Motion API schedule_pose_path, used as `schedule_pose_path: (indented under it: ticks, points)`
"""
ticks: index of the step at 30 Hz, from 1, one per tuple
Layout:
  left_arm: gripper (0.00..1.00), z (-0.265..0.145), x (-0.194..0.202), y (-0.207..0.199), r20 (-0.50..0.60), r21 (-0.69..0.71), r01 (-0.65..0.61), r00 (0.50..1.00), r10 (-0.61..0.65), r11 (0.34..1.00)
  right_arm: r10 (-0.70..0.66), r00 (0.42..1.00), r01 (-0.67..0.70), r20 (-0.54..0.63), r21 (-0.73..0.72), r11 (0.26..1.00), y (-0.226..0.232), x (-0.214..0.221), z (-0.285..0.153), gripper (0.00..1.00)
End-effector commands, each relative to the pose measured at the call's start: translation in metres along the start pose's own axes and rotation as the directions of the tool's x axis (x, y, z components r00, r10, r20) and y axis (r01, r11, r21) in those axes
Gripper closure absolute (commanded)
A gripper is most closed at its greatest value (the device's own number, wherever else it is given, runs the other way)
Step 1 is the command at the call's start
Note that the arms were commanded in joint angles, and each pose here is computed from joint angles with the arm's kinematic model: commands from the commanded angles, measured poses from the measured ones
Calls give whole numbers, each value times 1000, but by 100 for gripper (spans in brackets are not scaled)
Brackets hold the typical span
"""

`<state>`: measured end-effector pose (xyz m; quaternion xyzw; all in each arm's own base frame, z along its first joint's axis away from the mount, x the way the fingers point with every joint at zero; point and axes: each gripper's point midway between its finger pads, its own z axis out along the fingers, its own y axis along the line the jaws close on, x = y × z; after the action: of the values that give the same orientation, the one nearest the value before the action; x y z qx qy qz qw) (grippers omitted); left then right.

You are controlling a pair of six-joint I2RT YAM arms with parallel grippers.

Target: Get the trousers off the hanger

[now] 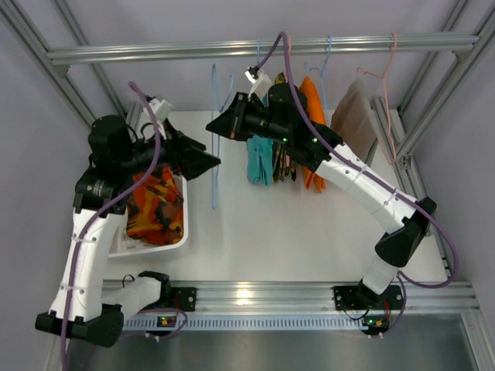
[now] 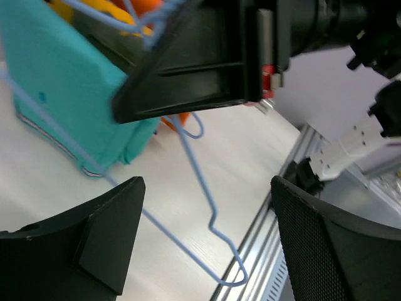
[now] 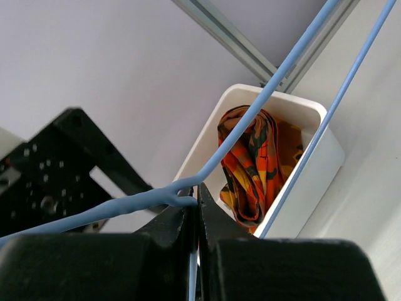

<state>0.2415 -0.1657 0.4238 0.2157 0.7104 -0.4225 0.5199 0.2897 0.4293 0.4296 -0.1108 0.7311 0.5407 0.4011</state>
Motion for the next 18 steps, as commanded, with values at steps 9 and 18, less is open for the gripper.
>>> schedule_pose_path:
  ticks: [9,18]
  points:
    - [35,42,23,-24,-59,56,1,998,2,998,-55,997,57,48,-33,998,24,-12,-12,100]
    - [67,50,25,-26,-36,70,62,998,-59,996,-55,998,57,36,-60,997,28,-8,-19,100]
